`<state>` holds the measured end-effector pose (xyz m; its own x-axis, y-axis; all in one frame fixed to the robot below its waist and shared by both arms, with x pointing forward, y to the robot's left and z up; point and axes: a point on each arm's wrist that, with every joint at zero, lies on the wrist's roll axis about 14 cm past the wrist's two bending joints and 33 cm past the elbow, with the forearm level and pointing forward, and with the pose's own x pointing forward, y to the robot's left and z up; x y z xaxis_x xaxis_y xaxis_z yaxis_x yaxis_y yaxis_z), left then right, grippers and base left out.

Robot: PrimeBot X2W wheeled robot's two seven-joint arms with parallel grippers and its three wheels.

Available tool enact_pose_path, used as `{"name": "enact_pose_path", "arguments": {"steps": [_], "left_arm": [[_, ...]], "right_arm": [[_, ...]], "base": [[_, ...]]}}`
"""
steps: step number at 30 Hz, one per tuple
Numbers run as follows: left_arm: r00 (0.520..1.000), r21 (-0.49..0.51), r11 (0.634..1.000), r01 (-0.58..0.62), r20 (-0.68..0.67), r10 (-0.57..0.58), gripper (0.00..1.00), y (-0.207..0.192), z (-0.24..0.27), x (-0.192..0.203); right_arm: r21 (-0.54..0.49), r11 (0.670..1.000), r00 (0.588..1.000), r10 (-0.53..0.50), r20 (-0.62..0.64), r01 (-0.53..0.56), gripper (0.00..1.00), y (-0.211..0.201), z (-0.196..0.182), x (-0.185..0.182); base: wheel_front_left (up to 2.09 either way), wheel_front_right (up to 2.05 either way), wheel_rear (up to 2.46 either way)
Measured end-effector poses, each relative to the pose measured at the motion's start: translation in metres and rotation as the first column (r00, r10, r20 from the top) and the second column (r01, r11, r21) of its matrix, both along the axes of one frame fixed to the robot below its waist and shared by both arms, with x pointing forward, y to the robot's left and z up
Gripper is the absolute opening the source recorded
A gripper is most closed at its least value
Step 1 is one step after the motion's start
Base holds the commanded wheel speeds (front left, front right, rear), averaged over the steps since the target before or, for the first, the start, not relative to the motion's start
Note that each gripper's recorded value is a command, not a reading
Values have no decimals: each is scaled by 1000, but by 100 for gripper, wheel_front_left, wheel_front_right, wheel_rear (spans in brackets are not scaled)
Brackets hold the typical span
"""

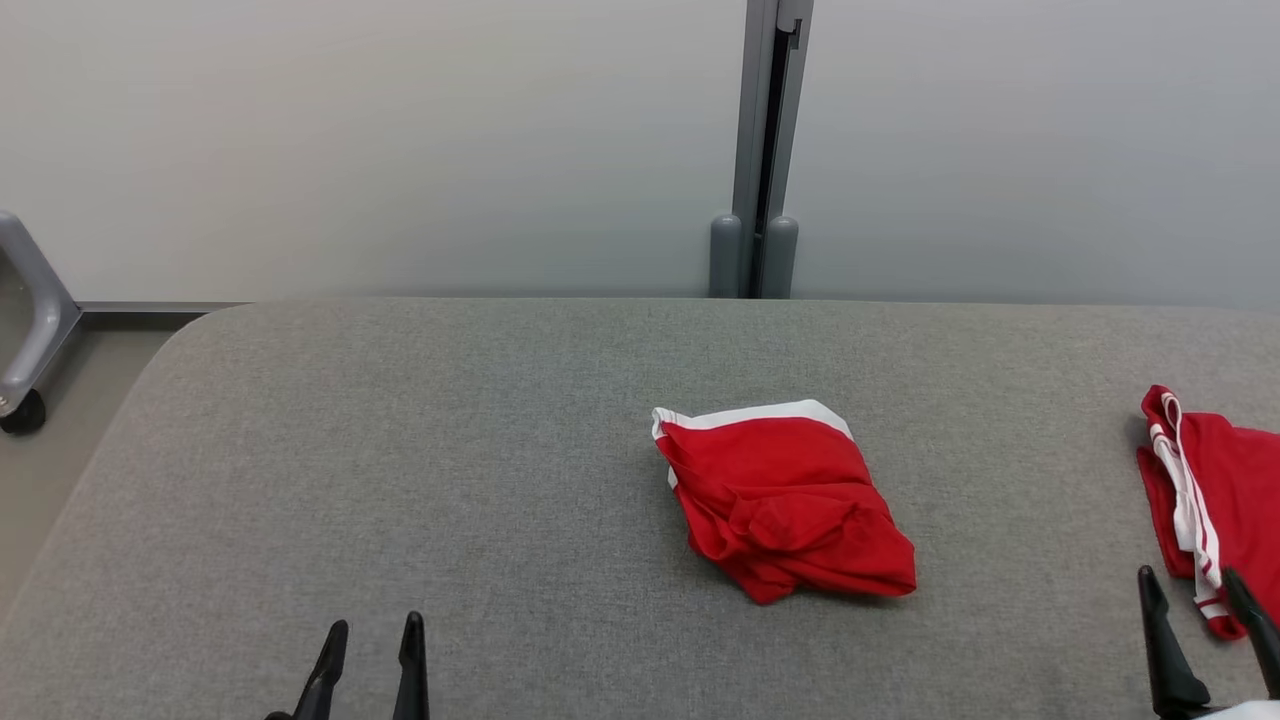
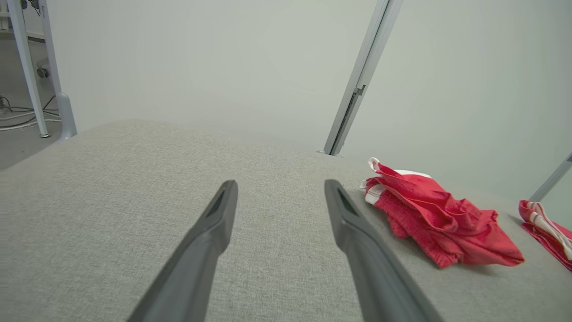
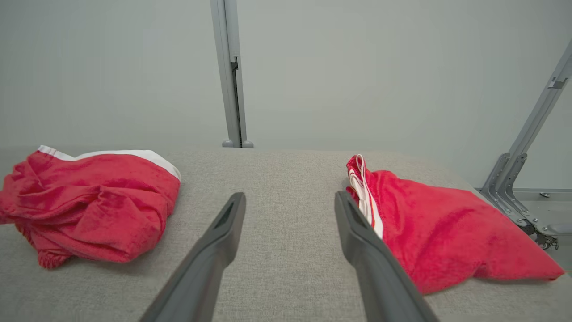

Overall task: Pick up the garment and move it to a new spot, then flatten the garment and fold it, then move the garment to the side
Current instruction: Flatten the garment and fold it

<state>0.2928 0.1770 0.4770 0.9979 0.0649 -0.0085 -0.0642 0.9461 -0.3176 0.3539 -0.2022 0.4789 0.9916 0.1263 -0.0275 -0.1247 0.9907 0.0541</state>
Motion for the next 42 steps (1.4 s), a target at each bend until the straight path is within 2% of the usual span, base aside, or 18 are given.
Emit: {"name": "enact_pose_path", "arguments": {"steps": [2, 8, 34, 38, 39, 40, 41, 42], "left_arm": [[1000, 6, 1000, -15, -6, 15, 100, 5, -2, -2], [1000, 15, 1000, -17, -12, 17, 100, 9, -4, -2], [999, 37, 999, -19, -27, 20, 100, 13, -9, -4], [999, 39, 999, -24, -36, 25, 100, 15, -11, -2], [999, 43, 999, -20, -39, 21, 100, 15, -11, 0], [999, 46, 999, -13, -39, 15, 100, 14, -11, 3], [999, 46, 999, -8, -36, 10, 100, 12, -10, 6], [999, 46, 999, -5, -34, 7, 100, 12, -9, 10]], "right_arm": [[6, 999, 999, -45, 6, 45, 100, -10, 0, -4], [1, 996, 996, -89, -14, 89, 100, -15, -9, -14], [8, 997, 997, -76, 5, 76, 100, -8, -3, -5], [23, 999, 997, -48, 54, 46, 100, 2, 13, 11], [29, 999, 997, -31, 73, 29, 50, 7, 19, 18], [32, 999, 996, -17, 89, 14, 17, 11, 25, 25], [24, 1000, 995, 9, 99, -11, 0, 17, 28, 33], [9, 999, 994, 40, 105, -41, 0, 24, 31, 41]], "base": [[0, 0, 0], [0, 0, 0], [0, 0, 0], [0, 0, 0], [0, 0, 0], [0, 0, 0], [0, 0, 0], [0, 0, 0]]}}
